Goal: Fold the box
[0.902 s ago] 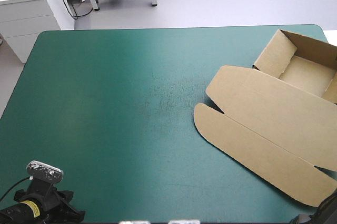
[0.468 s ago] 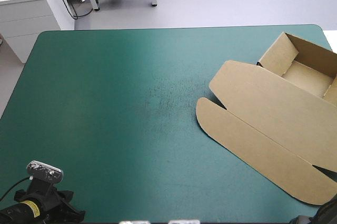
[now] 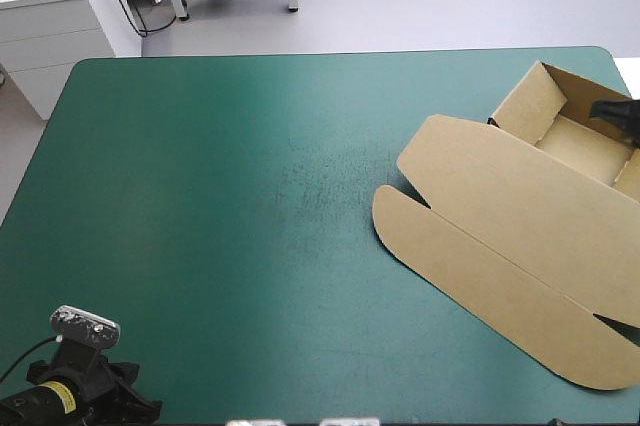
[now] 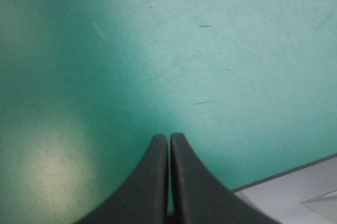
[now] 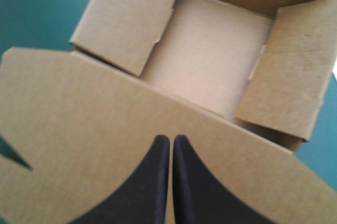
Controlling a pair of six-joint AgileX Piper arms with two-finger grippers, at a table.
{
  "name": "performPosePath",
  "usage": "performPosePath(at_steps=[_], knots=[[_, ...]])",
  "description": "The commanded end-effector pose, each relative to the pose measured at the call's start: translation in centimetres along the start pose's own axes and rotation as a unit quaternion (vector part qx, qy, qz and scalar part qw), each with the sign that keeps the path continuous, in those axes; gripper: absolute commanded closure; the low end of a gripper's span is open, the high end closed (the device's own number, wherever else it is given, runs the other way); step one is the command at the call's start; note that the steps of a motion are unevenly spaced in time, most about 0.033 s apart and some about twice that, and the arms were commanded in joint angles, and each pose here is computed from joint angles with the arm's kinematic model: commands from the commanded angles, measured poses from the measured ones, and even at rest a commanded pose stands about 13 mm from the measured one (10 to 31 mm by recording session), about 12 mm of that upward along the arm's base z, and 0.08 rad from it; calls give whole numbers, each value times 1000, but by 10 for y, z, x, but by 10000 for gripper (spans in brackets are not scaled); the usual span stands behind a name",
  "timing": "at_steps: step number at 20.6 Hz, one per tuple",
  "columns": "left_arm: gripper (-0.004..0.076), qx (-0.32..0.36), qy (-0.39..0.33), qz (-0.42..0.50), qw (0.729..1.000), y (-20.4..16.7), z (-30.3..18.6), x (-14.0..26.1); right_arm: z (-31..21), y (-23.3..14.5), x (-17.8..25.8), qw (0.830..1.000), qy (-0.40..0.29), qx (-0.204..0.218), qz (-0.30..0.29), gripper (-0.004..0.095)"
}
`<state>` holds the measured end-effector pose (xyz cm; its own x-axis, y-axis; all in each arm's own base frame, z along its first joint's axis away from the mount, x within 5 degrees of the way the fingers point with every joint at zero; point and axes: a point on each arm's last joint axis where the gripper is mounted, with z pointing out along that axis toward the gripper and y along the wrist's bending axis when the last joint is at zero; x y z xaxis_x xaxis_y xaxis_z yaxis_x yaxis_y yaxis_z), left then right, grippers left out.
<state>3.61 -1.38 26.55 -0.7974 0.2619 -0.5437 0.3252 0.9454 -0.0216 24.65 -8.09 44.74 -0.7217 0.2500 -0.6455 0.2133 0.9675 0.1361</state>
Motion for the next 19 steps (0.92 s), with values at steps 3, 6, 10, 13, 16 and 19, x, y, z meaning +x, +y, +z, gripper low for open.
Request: performPosePath(at_steps=[3,6,10,13,16,19], knots=[[732,7,-26,-2,1000,-1,-5,-8,-54,50,59,993,-32,-52,-103,904],[732,10,-25,-4,1000,-2,-5,-8,-61,55,96,990,-22,-70,-124,905],[732,10,-25,-4,1000,-2,-5,-8,-63,43,177,988,-56,-80,-123,905],[732,10,-25,-4,1000,-2,-5,-8,-50,36,219,987,-75,-86,-116,921],[732,10,-25,-4,1000,-2,-5,-8,-32,30,254,986,-94,-92,-107,927],[732,10,-25,-5,1000,-2,-5,-8,-18,26,275,985,-104,-90,-104,927]])
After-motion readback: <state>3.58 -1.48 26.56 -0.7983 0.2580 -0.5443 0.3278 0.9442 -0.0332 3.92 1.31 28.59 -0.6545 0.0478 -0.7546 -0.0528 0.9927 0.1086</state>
